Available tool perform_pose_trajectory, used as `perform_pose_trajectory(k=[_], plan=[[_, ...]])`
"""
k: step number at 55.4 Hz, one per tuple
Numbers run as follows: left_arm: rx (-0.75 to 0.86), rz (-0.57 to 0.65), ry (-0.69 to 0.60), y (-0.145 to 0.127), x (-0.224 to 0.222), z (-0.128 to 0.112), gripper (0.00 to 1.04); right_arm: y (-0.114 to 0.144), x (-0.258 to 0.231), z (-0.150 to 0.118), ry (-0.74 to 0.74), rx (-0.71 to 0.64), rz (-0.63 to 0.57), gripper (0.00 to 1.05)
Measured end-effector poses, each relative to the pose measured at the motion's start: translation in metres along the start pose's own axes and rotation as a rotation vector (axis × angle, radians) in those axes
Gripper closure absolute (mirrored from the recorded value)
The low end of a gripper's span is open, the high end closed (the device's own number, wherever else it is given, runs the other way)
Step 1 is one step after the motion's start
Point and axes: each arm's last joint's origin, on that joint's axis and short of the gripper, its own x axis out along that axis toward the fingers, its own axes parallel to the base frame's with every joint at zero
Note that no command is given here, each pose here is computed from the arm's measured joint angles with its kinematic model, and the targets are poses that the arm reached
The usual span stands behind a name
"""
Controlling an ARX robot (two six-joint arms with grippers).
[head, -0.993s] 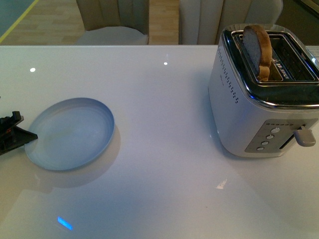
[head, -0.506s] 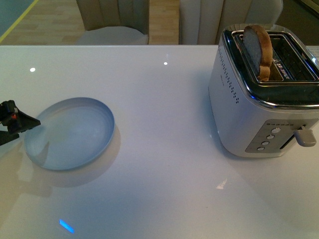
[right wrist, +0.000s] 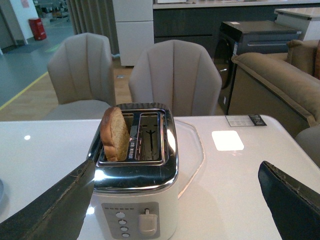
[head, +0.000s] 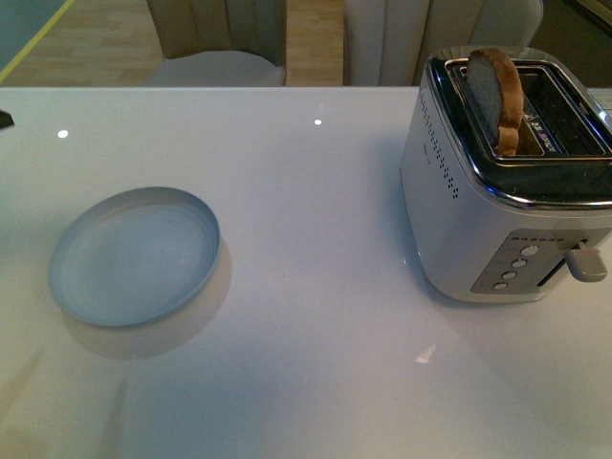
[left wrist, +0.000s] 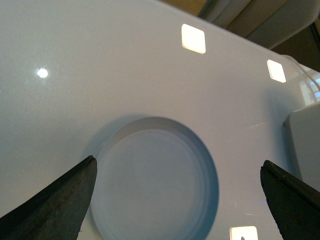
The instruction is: Left arm holds plate, right arm toasts bread
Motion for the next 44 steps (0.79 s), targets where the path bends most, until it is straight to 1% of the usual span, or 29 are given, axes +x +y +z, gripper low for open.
perform_pose_trajectory(k=[5,10,13,17,20,22,23,25,26,28,29,31,35,37,41,43,44], plan=[[0.037,-0.016,-0.052,-0.026,-0.020,0.004,0.07,0.000,0.000,0.000,0.000,0.000,0.000,0.09],[0.088,0.004,-0.117,-0.056,-0.043,0.002,0.07,0.000,0.000,0.000,0.000,0.000,0.000,0.09],[0.124,0.037,-0.161,-0.073,-0.058,-0.004,0.07,0.000,0.000,0.000,0.000,0.000,0.000,0.09],[0.154,0.086,-0.213,-0.096,-0.078,-0.019,0.07,0.000,0.000,0.000,0.000,0.000,0.000,0.09],[0.182,0.109,-0.244,-0.103,-0.084,-0.027,0.09,0.000,0.000,0.000,0.000,0.000,0.000,0.09],[0.242,0.149,-0.354,-0.105,-0.085,-0.032,0.16,0.000,0.000,0.000,0.000,0.000,0.000,0.09],[0.256,0.168,-0.386,-0.106,-0.086,-0.033,0.18,0.000,0.000,0.000,0.000,0.000,0.000,0.09],[0.303,0.209,-0.480,-0.105,-0.089,-0.039,0.25,0.000,0.000,0.000,-0.001,0.000,0.001,0.09],[0.313,0.216,-0.498,-0.105,-0.090,-0.040,0.26,0.000,0.000,0.000,-0.001,0.000,0.000,0.09],[0.338,0.228,-0.563,-0.105,-0.096,-0.044,0.33,0.000,0.000,0.000,-0.001,0.000,-0.002,0.09],[0.343,0.230,-0.576,-0.105,-0.097,-0.044,0.35,0.000,0.000,0.000,0.000,0.000,-0.002,0.09],[0.361,0.230,-0.610,-0.106,-0.102,-0.045,0.42,0.000,0.000,0.000,0.000,0.000,-0.002,0.09],[0.378,0.229,-0.630,-0.107,-0.108,-0.050,0.55,0.000,0.000,0.000,0.000,0.000,0.000,0.09],[0.384,0.232,-0.627,-0.107,-0.112,-0.056,0.66,0.000,0.000,0.000,0.000,0.000,0.000,0.09],[0.386,0.235,-0.617,-0.106,-0.117,-0.064,0.82,0.000,0.000,0.000,0.000,0.000,0.000,0.09],[0.387,0.235,-0.617,-0.106,-0.120,-0.068,0.92,0.000,0.000,0.000,0.000,0.000,0.000,0.09],[0.387,0.235,-0.618,-0.106,-0.121,-0.069,0.96,0.000,0.000,0.000,0.000,0.000,0.000,0.09]])
